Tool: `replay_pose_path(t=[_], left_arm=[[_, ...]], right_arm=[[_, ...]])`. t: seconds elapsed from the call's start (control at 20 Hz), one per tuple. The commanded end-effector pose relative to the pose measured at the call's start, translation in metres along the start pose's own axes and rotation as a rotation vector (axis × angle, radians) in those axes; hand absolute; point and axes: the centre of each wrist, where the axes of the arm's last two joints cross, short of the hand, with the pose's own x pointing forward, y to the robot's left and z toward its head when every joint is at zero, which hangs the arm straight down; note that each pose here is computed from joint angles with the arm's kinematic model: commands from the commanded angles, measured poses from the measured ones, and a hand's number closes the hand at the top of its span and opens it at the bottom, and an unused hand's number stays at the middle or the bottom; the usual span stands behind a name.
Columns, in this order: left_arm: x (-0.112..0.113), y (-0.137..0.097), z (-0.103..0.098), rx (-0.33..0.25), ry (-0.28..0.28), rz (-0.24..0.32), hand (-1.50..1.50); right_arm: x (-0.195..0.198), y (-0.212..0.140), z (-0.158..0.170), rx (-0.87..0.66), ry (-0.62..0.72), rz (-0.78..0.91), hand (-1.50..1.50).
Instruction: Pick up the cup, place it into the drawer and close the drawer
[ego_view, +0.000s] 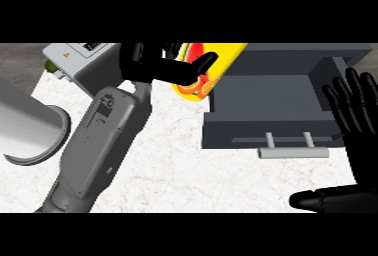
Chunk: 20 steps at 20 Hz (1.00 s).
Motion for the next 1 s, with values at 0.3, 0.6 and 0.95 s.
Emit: replay_pose_path(t=[0.3, 0.6, 0.95], left_arm=[[-0.018, -0.045, -0.032, -0.003, 0.073, -0.082, 1.5], [-0.048, -0.055, -0.019, 0.011, 0.093, -0.116, 1.5], [-0.05, -0.063, -0.033, 0.009, 0.164, -0.161, 1.5]], right_arm=[[-0.007, -0.012, -0.001, -0.001, -0.009, 0.006, -1.5], [-0.006, 0.006, -0.016, 0.019, -0.015, -0.004, -1.5], [-0.021, -0.004, -0.01, 0.029, -0.018, -0.012, -1.5]])
